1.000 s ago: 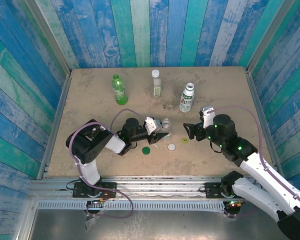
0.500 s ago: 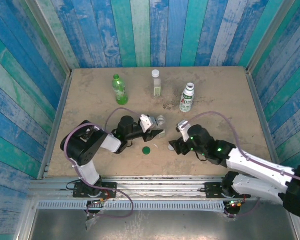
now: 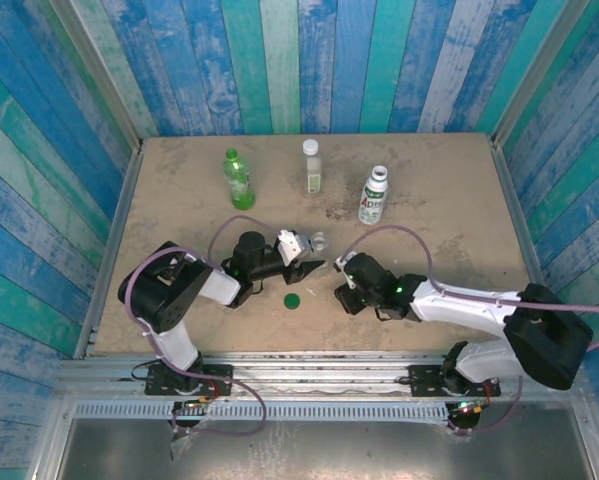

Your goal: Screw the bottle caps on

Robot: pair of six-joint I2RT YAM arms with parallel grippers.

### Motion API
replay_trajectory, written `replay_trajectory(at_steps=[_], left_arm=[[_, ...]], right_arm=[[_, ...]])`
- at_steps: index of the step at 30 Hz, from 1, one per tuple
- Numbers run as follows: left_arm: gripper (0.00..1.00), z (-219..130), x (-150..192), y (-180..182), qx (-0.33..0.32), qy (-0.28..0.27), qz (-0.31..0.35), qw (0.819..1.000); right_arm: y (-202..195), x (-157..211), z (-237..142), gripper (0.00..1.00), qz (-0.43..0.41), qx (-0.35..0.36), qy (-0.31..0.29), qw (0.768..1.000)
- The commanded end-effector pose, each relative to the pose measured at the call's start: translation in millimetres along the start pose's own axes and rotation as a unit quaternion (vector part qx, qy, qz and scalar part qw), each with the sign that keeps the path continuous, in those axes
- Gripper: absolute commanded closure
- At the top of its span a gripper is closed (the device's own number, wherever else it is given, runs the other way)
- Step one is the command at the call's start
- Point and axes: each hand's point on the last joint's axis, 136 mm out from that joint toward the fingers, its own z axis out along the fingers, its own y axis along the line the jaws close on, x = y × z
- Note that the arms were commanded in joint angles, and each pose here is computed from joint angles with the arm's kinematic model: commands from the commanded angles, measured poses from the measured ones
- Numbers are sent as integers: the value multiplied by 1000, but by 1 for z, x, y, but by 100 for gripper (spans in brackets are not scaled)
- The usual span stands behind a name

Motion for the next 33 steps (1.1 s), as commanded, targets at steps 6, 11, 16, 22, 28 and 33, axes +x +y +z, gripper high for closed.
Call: replay_trajectory(at_steps=[6,11,16,22,28,33], left_arm=[[42,-5,-3,-4,9,5,11,1000],[42,-4,-5,-4,13,6,11,1000],[41,-3,-1,-5,16,14,12,1000],[41,-3,-2,-6,19,11,13,1000],[41,-3,-3,-6,21,11,13,1000],[41,-3,-3,-8,27,12,12,999]], right_arm=[[7,-2,15,44,-19,11,15,1000],[3,5,21,44,-12,24,26,999],[3,11,24,48,-5,24,37,999],[1,14,23,55,-4,27,39,999],[0,17,26,53,-9,31,45,998],[0,18,26,56,-6,30,48,998]])
